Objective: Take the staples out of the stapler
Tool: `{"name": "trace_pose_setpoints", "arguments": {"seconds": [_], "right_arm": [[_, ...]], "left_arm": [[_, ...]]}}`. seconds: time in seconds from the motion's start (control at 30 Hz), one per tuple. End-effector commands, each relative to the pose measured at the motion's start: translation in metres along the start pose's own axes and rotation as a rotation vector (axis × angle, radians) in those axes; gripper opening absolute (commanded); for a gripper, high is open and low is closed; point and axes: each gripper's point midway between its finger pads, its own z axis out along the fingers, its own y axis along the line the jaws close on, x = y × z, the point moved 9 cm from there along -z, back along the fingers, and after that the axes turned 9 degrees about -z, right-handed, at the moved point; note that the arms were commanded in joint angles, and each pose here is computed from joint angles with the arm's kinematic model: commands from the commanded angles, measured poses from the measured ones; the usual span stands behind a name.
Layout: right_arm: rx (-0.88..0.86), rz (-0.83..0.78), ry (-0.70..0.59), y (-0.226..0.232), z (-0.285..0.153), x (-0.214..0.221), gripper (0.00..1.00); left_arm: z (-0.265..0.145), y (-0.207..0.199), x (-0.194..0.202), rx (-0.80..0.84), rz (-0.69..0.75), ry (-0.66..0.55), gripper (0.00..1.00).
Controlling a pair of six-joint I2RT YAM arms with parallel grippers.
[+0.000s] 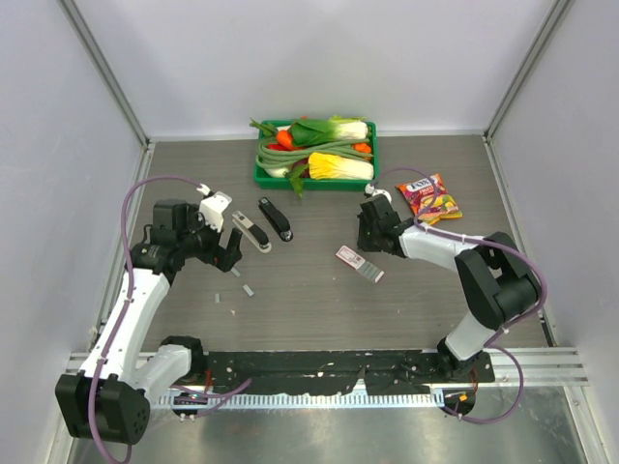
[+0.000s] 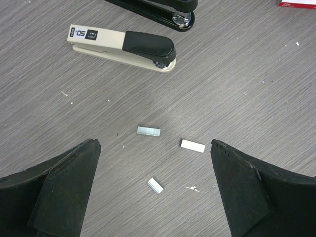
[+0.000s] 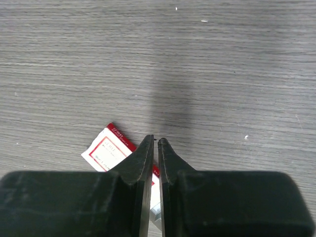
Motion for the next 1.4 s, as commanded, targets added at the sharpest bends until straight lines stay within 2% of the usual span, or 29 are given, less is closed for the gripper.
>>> {"name": "trace_pose_setpoints", "arguments": {"seconds": [0.0, 0.3, 0.6, 1.0, 1.1, 1.23, 1.3, 1.37], "right_arm": [[-0.006, 0.013, -0.004, 0.001, 0.008, 0.001, 0.13], [-0.063, 0.005, 0.05, 0.011, 0.009, 0.022, 0.05], [-0.108, -0.023, 0.066, 0.043, 0.001, 0.051, 0.03], [-0.116, -0.03, 0.051, 0.05, -0.017, 0.054, 0.01], [-0.095, -0.051, 0.002, 0.052, -0.023, 0.038, 0.11], [-0.114, -0.067, -0.092, 0.06, -0.035, 0.01, 0.36], [-0.159, -0.096, -0.129, 0.069, -0.04, -0.001, 0.4], [-0.207, -0.146, -0.162, 0.088, -0.044, -0.008, 0.47]], "left_arm": [[-0.003, 0.0, -0.002, -0.004, 0.021, -0.024, 1.0], [-0.004, 0.001, -0.005, -0.007, 0.026, -0.032, 1.0], [-0.004, 0.001, -0.004, -0.007, 0.031, -0.025, 1.0], [-0.003, 0.002, 0.002, -0.008, 0.063, 0.0, 1.0], [0.0, 0.007, 0.008, -0.017, 0.12, 0.037, 1.0], [0.006, 0.019, 0.019, -0.087, 0.19, 0.098, 1.0], [0.008, 0.022, 0.018, -0.095, 0.157, 0.075, 1.0], [0.007, 0.031, 0.012, -0.109, 0.041, 0.033, 1.0]]}}
